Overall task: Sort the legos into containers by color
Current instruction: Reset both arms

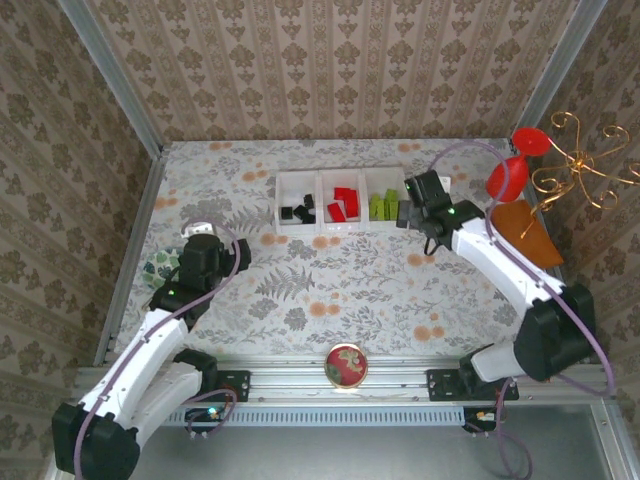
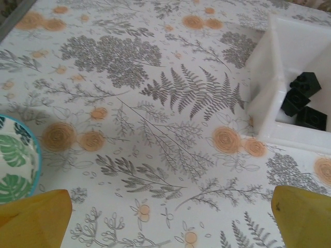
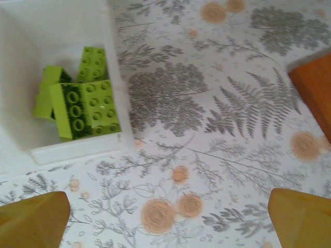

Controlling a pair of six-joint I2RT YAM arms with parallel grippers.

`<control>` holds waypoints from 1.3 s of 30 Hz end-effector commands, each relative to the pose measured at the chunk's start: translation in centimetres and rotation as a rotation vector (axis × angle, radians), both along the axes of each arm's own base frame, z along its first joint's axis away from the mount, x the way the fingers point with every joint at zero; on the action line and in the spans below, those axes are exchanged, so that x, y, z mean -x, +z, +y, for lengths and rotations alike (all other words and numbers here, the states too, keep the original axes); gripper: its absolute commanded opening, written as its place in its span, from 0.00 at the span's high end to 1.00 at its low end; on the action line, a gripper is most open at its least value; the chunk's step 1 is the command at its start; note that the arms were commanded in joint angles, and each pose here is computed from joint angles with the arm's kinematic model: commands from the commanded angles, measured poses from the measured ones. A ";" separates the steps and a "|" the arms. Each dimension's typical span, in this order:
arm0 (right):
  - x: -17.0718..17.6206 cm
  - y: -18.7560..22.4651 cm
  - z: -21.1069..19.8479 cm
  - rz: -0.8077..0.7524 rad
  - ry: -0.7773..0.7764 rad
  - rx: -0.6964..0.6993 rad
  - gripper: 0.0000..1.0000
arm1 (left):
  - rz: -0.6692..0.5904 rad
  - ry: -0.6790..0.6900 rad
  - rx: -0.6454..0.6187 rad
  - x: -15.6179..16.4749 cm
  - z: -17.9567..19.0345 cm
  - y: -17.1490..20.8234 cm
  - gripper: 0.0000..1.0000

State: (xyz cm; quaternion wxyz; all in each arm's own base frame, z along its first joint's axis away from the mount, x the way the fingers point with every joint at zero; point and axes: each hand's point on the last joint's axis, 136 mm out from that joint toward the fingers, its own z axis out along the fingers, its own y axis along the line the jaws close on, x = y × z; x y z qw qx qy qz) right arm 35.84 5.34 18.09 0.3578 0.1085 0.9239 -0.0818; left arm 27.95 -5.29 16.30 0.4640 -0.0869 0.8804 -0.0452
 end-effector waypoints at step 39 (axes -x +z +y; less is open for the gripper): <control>5.0 -0.3 -7.4 -0.413 -0.137 0.206 0.00 | -0.386 -0.065 -0.227 -8.9 6.3 -3.0 0.00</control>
